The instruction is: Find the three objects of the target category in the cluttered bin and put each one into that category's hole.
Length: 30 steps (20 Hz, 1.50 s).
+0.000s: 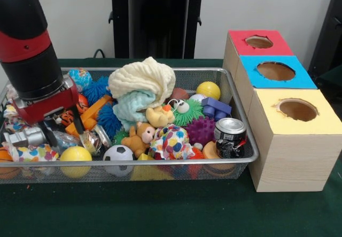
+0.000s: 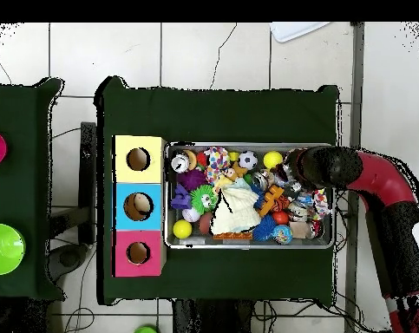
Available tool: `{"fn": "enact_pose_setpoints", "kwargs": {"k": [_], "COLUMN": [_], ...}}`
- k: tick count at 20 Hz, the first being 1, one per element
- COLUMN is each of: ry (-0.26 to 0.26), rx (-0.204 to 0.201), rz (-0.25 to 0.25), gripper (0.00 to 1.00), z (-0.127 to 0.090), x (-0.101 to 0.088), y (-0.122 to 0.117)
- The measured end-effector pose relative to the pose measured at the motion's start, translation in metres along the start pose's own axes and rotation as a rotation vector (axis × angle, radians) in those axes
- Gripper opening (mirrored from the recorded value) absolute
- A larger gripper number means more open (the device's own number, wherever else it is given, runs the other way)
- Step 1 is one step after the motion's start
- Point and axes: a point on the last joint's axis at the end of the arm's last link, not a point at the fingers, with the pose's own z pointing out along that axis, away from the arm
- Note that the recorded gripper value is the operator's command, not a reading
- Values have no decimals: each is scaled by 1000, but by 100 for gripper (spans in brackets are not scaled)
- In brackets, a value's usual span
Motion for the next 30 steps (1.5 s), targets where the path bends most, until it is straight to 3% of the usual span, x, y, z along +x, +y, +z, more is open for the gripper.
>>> {"fn": "enact_pose_setpoints", "kwargs": {"k": [30], "ry": [147], "rx": [110], "rz": [-153], "gripper": [100], "z": [37], "x": [19], "y": [11]}}
